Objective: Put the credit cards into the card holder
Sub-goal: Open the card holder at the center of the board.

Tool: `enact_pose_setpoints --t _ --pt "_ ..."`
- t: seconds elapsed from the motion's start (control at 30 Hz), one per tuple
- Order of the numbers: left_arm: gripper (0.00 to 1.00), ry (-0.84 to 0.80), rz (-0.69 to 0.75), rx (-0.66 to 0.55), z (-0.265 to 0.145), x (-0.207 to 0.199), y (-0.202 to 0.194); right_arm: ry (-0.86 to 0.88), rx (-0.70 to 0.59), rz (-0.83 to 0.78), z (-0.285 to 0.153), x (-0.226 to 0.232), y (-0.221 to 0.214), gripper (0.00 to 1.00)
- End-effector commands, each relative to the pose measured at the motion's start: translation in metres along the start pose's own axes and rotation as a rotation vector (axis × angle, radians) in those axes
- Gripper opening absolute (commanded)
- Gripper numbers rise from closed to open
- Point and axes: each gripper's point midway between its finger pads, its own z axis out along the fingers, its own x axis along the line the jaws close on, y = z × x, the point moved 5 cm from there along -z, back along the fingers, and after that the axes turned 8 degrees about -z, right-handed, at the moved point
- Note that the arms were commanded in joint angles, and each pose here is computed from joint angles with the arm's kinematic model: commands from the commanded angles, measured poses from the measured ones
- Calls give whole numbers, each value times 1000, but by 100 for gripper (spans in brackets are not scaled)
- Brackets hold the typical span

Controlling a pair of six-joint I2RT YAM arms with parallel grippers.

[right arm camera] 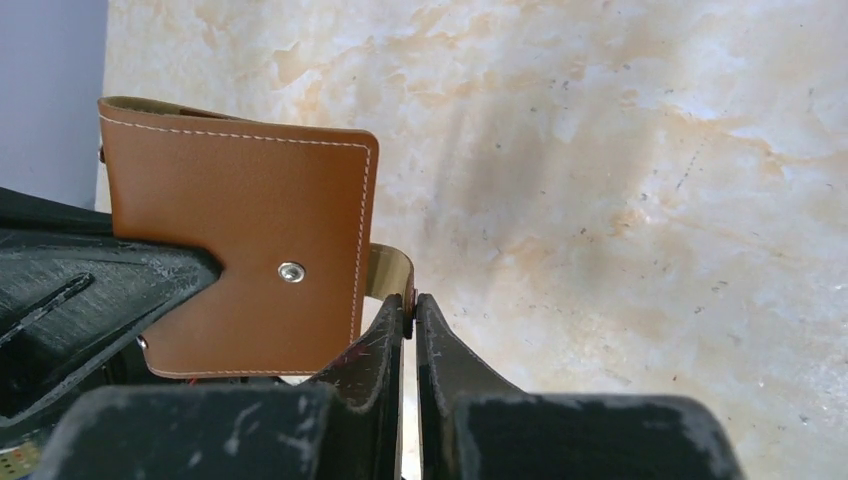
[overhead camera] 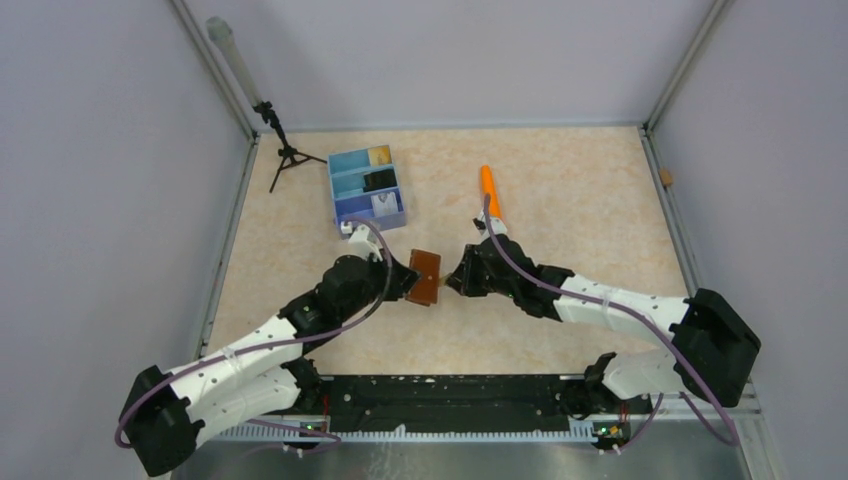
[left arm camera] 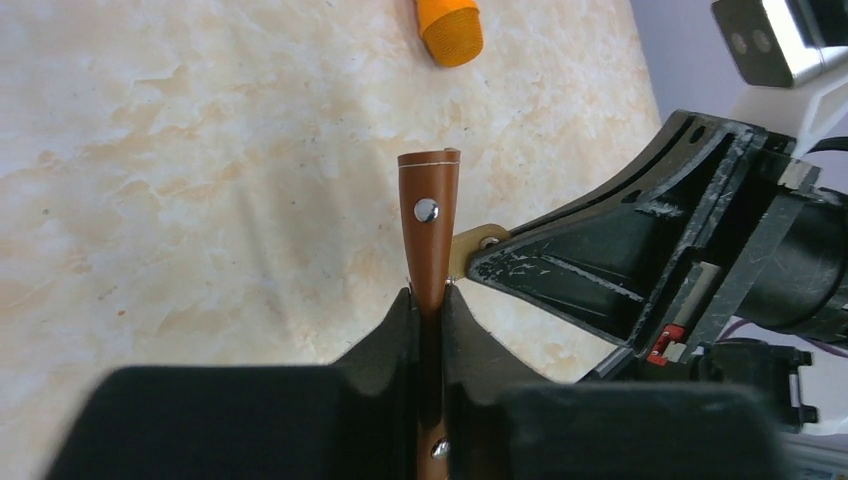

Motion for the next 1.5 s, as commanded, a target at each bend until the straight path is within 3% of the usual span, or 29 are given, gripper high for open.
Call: enact_pose_setpoints --t 0.0,0.1,0.17,0.27,0.53,0.8,0.93,1.13,1.47 --pt "25 65 -22 -17 -1 13 -3 -25 -11 -49 0 -8 -7 0" --pt "68 151 -30 -10 -6 33 -12 44 -11 -72 -5 -5 -13 0" --pt "82 168 -38 1 -8 40 -17 94 4 -90 -7 -2 -18 0" --pt "92 143 -43 34 -9 42 -25 148 42 -99 -7 2 -27 0" --pt "97 31 -29 104 -3 22 -29 320 -29 -110 -22 29 -15 0" --pt "99 21 -9 138 6 18 -31 343 -42 -136 -27 35 -10 0" --pt "94 35 -28 158 9 21 -36 316 -31 -127 -23 30 -14 0" --pt "91 103 -43 123 5 33 -35 174 -40 -79 -20 10 -17 0" --pt "87 170 -73 90 -6 49 -36 -253 3 -9 -29 -58 -41 0"
